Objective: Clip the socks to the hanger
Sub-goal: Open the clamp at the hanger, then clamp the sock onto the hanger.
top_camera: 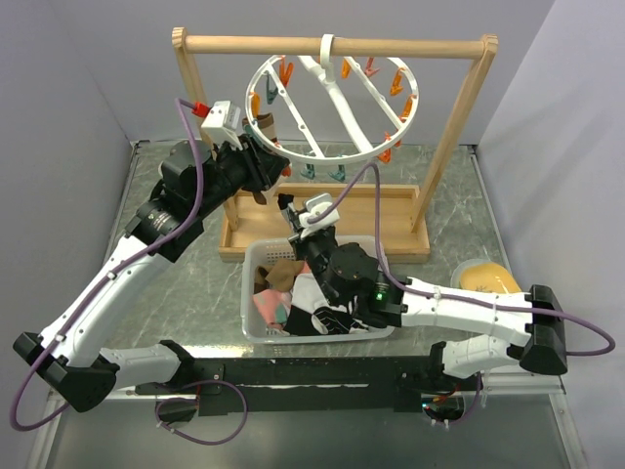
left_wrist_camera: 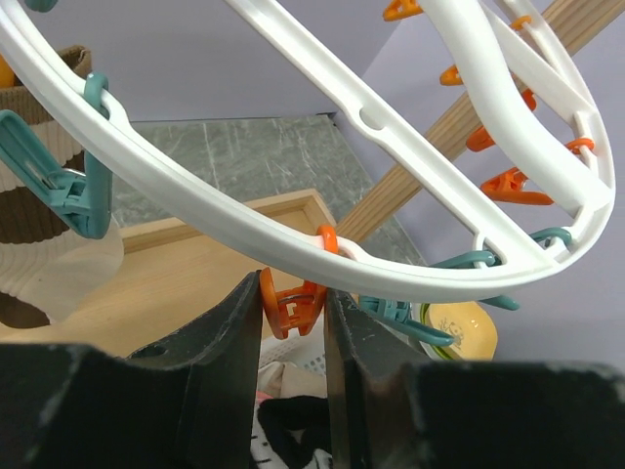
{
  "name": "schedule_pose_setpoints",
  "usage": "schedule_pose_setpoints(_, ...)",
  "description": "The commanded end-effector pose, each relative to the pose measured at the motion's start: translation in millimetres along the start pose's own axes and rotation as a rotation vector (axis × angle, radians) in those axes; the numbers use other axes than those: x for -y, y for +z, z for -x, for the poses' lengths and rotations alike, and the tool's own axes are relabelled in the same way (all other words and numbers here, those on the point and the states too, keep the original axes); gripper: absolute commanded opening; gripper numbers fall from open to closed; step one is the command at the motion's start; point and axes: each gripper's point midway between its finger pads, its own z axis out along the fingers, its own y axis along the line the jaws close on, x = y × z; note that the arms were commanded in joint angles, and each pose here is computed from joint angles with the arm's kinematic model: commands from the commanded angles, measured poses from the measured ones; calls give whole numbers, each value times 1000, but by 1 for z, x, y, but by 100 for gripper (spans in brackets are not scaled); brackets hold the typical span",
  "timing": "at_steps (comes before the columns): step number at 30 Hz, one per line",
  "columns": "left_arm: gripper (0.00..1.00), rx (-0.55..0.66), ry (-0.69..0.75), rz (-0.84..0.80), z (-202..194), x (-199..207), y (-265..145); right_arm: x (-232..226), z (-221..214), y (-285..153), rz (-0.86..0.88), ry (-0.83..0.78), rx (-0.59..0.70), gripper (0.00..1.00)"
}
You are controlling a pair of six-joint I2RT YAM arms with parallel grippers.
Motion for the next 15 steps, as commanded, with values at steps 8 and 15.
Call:
schedule_pose_setpoints(8,1,72,-15,-36,29,19,-17,20,29,27,-57,59,77,0)
schedule_pose_setpoints(15,1,61,-18,-37,23,19,-16,23,29,34,-57,64,78,0)
